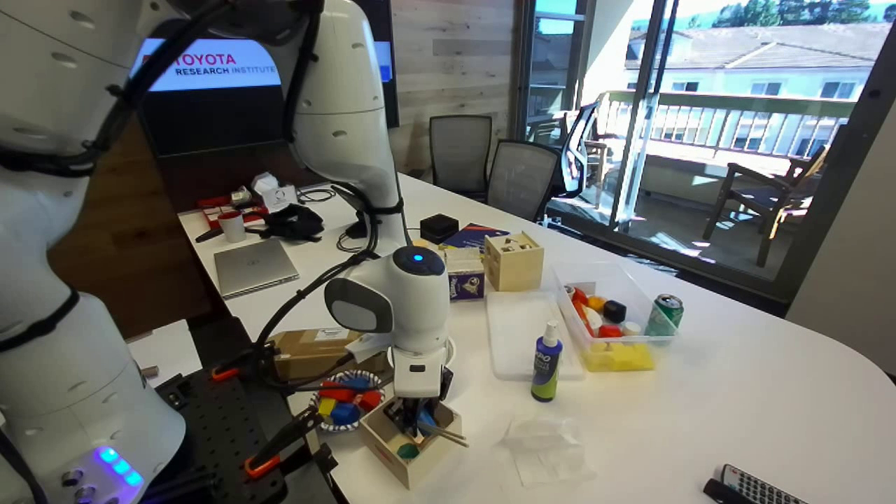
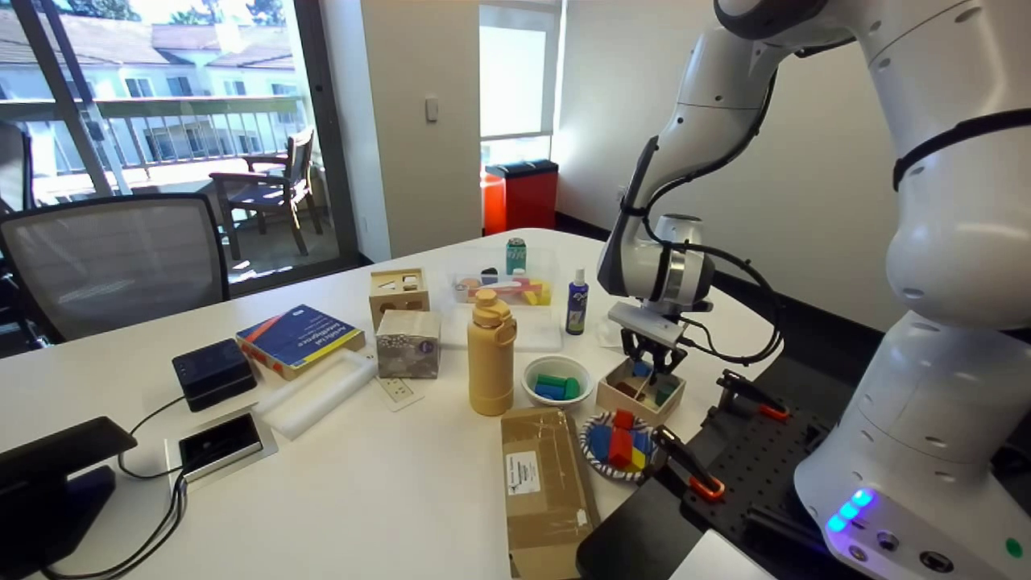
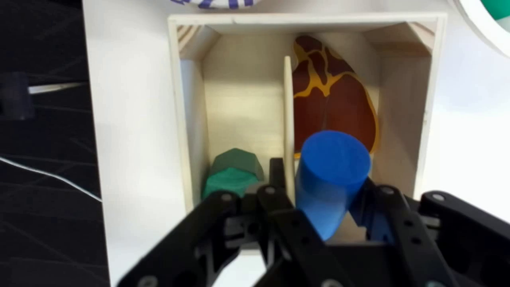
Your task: Move the blue cylindrical block and the chopsticks from the wooden box to the white bowl
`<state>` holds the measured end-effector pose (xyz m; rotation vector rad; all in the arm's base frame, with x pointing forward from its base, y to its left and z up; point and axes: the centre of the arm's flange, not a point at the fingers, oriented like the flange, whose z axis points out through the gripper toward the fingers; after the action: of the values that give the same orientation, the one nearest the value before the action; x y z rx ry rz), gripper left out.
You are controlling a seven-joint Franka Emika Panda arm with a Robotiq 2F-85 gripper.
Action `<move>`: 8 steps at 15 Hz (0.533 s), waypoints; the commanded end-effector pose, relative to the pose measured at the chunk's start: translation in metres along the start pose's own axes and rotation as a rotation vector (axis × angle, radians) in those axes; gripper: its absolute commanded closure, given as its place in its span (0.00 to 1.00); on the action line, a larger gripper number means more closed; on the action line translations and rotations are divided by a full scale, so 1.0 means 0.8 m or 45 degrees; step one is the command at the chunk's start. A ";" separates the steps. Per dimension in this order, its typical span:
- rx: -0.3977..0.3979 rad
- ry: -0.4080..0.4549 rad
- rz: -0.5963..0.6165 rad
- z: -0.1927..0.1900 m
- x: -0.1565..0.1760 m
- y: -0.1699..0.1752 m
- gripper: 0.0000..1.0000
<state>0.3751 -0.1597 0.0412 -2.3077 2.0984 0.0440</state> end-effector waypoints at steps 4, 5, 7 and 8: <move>0.037 0.024 -0.054 -0.057 -0.024 -0.025 0.86; 0.046 0.041 -0.081 -0.064 -0.027 -0.034 0.86; 0.045 0.098 -0.149 -0.077 -0.038 -0.054 0.86; 0.041 0.120 -0.188 -0.079 -0.044 -0.062 0.86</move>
<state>0.4042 -0.1392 0.0767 -2.4160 1.9861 -0.0855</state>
